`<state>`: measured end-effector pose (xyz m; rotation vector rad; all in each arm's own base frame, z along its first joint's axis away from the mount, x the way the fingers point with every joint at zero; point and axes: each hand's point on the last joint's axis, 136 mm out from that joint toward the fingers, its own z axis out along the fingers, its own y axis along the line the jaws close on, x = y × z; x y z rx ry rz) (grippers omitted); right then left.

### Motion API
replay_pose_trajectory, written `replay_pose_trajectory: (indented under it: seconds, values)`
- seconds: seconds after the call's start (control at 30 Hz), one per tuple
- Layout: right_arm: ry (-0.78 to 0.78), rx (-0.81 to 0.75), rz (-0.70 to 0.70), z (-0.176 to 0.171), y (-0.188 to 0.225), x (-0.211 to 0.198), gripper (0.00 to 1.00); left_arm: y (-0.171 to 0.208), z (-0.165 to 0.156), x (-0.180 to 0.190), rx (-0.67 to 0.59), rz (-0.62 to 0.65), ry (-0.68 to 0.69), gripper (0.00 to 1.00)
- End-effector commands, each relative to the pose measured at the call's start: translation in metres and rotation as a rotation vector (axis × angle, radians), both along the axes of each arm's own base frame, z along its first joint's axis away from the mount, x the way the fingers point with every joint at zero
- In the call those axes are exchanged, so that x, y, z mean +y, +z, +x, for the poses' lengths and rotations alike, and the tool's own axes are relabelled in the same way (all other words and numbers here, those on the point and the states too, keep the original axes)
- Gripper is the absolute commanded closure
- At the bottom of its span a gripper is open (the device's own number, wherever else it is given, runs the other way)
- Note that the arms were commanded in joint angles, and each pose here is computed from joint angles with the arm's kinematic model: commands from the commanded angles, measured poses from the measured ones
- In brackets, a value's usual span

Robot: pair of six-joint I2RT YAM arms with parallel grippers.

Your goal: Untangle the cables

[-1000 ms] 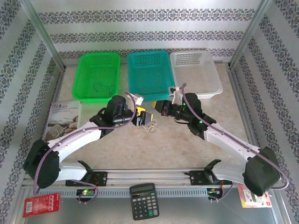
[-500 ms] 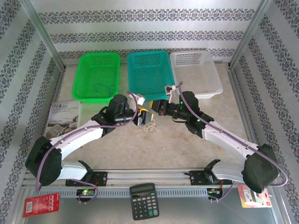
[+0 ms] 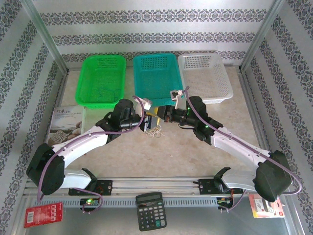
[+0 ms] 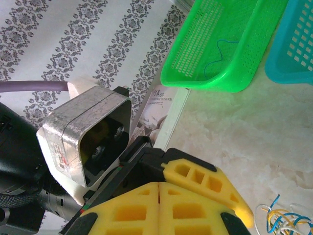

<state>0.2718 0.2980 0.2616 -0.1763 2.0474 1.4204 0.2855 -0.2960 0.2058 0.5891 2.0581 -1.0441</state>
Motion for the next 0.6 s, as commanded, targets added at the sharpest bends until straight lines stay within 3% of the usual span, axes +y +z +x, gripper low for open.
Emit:
replay_pose_trajectory:
  seconds: [0.0,0.13,0.2,0.27,0.57]
  values:
    - [0.015,-0.035,0.021,-0.001,0.015,0.005,1.0,0.017,0.003,-0.009,-0.054,-0.045,-0.017,0.78]
    - [-0.001,-0.035,0.022,0.003,0.015,0.001,1.0,0.016,0.002,-0.008,-0.052,-0.047,-0.012,0.94]
    - [-0.039,-0.034,0.023,0.008,0.014,-0.009,0.77,0.017,0.002,-0.008,-0.05,-0.052,-0.008,1.0]
    - [-0.091,-0.031,0.02,0.013,0.01,-0.023,0.61,0.017,0.002,-0.007,-0.05,-0.055,-0.003,1.0]
    - [-0.307,-0.055,-0.077,0.009,-0.047,-0.084,0.35,0.023,0.005,-0.005,-0.039,-0.097,0.034,1.0]
